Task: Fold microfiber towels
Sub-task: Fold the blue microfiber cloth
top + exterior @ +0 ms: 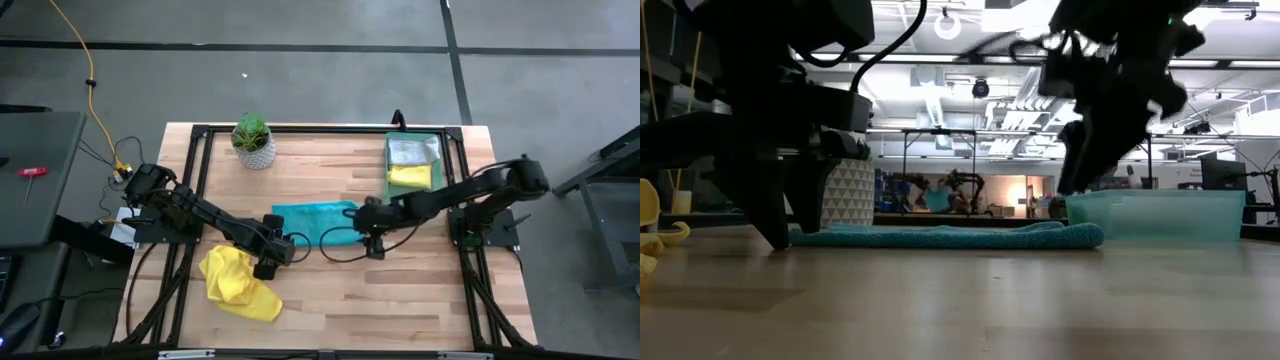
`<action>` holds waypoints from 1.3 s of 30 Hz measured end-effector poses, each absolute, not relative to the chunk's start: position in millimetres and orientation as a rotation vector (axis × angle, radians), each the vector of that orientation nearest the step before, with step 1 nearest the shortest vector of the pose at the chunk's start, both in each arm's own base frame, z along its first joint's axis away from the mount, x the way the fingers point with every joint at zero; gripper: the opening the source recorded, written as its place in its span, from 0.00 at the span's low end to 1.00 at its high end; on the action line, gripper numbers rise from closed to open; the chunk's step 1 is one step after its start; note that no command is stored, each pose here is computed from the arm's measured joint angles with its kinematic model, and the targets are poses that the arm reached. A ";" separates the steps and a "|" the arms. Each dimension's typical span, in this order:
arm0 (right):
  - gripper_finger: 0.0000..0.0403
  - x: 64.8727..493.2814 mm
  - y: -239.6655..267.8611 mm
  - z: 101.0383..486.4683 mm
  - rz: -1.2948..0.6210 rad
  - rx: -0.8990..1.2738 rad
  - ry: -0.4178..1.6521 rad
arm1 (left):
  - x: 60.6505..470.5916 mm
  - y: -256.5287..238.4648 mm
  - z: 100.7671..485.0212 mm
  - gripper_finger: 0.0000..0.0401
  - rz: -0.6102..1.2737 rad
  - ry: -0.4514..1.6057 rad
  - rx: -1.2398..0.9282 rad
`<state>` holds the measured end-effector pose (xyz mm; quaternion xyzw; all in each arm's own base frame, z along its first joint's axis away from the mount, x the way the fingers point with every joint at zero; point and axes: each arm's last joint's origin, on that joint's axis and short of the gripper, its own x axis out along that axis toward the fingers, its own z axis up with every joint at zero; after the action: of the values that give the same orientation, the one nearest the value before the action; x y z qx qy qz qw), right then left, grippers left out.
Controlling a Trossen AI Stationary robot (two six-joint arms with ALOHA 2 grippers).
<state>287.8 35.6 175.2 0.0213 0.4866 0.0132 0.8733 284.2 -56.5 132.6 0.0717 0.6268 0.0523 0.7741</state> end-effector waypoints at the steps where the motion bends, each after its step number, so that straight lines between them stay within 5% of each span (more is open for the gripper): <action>1: 0.50 289.4 35.8 169.2 0.031 0.034 1.037 | 284.3 -56.5 132.7 0.48 0.114 1.357 0.155; 20: 0.50 292.2 37.5 134.2 0.121 -0.045 1.198 | 285.3 -56.4 132.3 0.48 0.143 1.345 0.127; 25: 0.42 291.7 38.8 134.1 0.102 -0.060 1.200 | 285.3 -56.0 132.4 0.46 0.158 1.341 0.137; 34: 0.06 289.6 51.3 134.0 0.025 -0.026 1.198 | 285.3 -51.9 131.1 0.20 0.282 1.313 0.178; 39: 0.03 288.2 58.1 134.7 0.014 0.077 1.204 | 284.0 -54.7 132.0 0.02 0.228 1.337 0.093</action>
<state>288.2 58.1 134.7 0.0364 0.5663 0.0066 0.8234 284.0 -54.7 132.0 0.0429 0.6181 0.1053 0.7779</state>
